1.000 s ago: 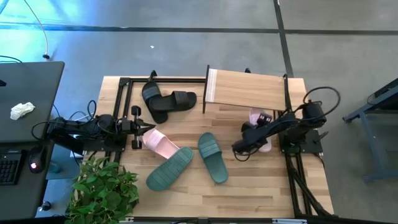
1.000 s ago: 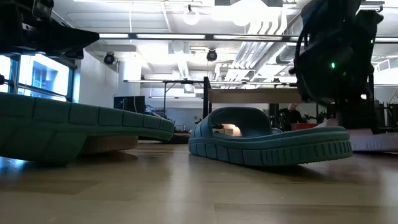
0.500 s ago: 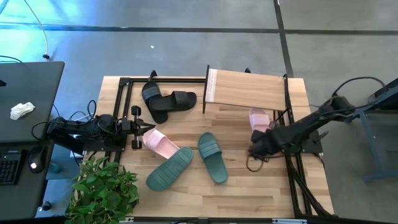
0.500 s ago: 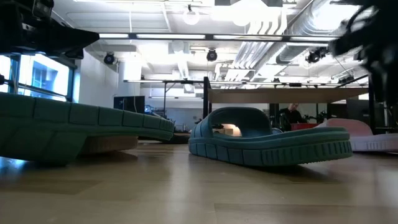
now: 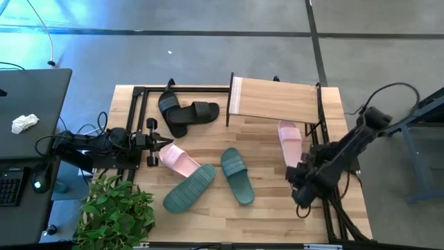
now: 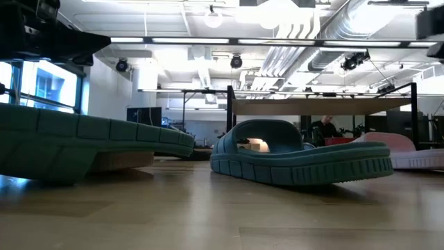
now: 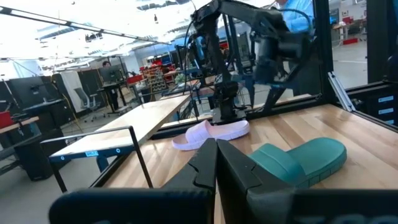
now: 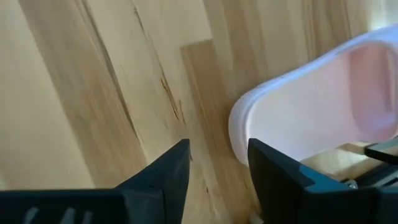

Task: Pick and place slides into the shelf
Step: Put the right pink slides under the shelf

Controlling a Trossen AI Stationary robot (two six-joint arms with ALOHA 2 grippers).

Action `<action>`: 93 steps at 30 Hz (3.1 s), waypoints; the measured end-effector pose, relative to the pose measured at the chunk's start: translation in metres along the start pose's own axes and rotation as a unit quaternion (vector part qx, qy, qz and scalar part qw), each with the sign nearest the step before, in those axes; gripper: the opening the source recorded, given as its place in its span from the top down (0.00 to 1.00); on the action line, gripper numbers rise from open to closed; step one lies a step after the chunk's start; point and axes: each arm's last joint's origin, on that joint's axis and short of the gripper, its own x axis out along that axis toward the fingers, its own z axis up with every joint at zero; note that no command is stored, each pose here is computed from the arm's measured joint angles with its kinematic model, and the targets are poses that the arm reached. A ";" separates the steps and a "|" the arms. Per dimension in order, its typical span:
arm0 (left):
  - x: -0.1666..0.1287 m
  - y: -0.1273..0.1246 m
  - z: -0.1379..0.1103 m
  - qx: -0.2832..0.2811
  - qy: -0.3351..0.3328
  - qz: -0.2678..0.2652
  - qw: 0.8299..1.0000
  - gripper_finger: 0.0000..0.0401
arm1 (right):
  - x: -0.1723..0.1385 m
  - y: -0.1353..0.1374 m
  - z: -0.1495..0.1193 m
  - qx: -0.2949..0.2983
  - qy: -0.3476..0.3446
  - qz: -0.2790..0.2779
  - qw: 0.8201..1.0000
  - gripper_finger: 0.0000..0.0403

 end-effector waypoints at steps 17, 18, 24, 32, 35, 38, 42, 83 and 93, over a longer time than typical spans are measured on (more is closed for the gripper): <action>0.000 0.000 0.000 0.012 0.000 0.000 1.000 1.00 | 0.047 0.026 -0.010 -0.088 0.033 -0.184 0.978 0.54; 0.000 0.000 0.000 0.012 0.000 0.000 1.000 1.00 | 0.048 0.026 -0.010 -0.088 0.033 -0.185 0.978 0.54; 0.000 0.000 0.000 0.012 0.000 0.000 1.000 1.00 | 0.052 0.026 -0.006 -0.085 0.034 -0.193 0.977 0.54; 0.000 0.000 0.000 0.012 0.000 0.000 1.000 1.00 | 0.057 0.023 0.004 -0.076 0.056 -0.178 0.979 0.54; 0.000 0.000 0.000 0.012 0.000 0.000 1.000 1.00 | 0.059 0.020 0.008 -0.065 0.061 -0.180 0.980 0.54; 0.000 0.000 0.000 0.012 0.000 0.000 1.000 1.00 | 0.061 0.017 0.012 -0.058 0.067 -0.181 0.979 0.54; 0.000 0.000 0.000 0.012 0.000 0.000 1.000 1.00 | 0.063 0.014 0.016 -0.059 0.074 -0.182 0.979 0.54; 0.000 0.000 0.000 0.012 0.000 0.000 1.000 1.00 | 0.088 -0.005 0.036 -0.007 0.128 -0.244 0.961 0.98; 0.000 0.000 0.000 0.012 0.000 0.000 1.000 1.00 | 0.096 -0.024 0.050 0.035 0.155 -0.258 0.953 0.99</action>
